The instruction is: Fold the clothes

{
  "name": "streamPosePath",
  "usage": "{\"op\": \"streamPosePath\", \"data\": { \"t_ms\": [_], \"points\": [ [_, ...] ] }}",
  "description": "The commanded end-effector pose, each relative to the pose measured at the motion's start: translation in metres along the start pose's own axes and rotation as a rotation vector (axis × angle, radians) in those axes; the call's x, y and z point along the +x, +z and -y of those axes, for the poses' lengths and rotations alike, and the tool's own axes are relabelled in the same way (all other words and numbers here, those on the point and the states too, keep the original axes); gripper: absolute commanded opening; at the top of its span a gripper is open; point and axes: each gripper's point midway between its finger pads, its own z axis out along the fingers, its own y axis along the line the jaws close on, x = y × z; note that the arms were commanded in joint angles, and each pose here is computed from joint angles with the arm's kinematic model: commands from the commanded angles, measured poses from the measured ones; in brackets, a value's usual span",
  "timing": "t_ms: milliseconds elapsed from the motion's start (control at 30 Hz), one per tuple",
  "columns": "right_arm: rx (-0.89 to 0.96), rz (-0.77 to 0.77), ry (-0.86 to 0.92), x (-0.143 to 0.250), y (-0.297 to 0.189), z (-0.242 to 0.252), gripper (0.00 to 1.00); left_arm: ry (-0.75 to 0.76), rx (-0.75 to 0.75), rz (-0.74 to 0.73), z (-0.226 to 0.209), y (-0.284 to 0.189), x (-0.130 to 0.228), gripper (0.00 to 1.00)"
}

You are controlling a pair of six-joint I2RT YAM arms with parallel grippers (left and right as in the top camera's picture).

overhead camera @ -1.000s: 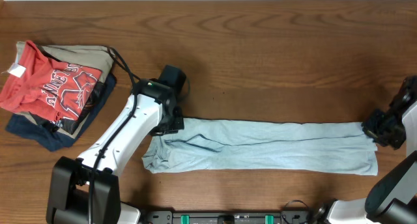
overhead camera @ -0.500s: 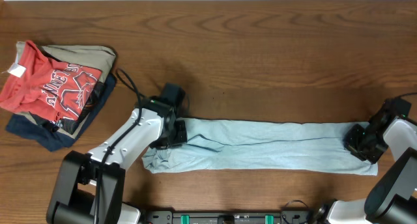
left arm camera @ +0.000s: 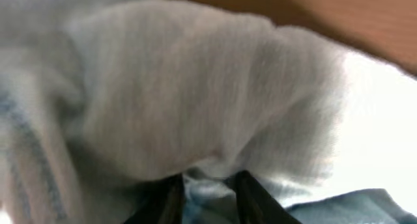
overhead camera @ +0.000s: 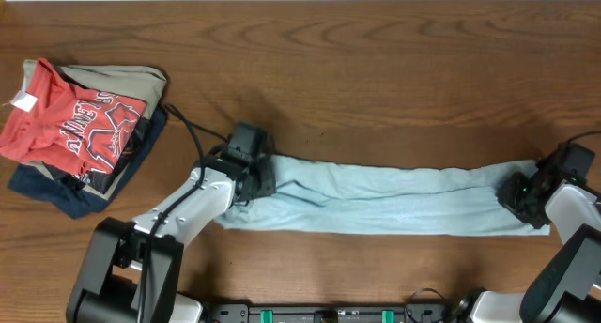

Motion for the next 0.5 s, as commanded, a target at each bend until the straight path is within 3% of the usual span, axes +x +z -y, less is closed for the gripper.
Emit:
{"op": "streamPosePath", "data": {
  "t_ms": [0, 467],
  "points": [
    [-0.047, -0.09, 0.062, 0.027, 0.02, -0.001, 0.23, -0.009, -0.078, 0.021, -0.018, 0.018, 0.0, 0.3],
    [-0.259, 0.11, -0.009, -0.02, 0.014, -0.063, 0.27, -0.177, -0.005, 0.223, -0.027, 0.021, -0.063, 0.31]
  ]
}}
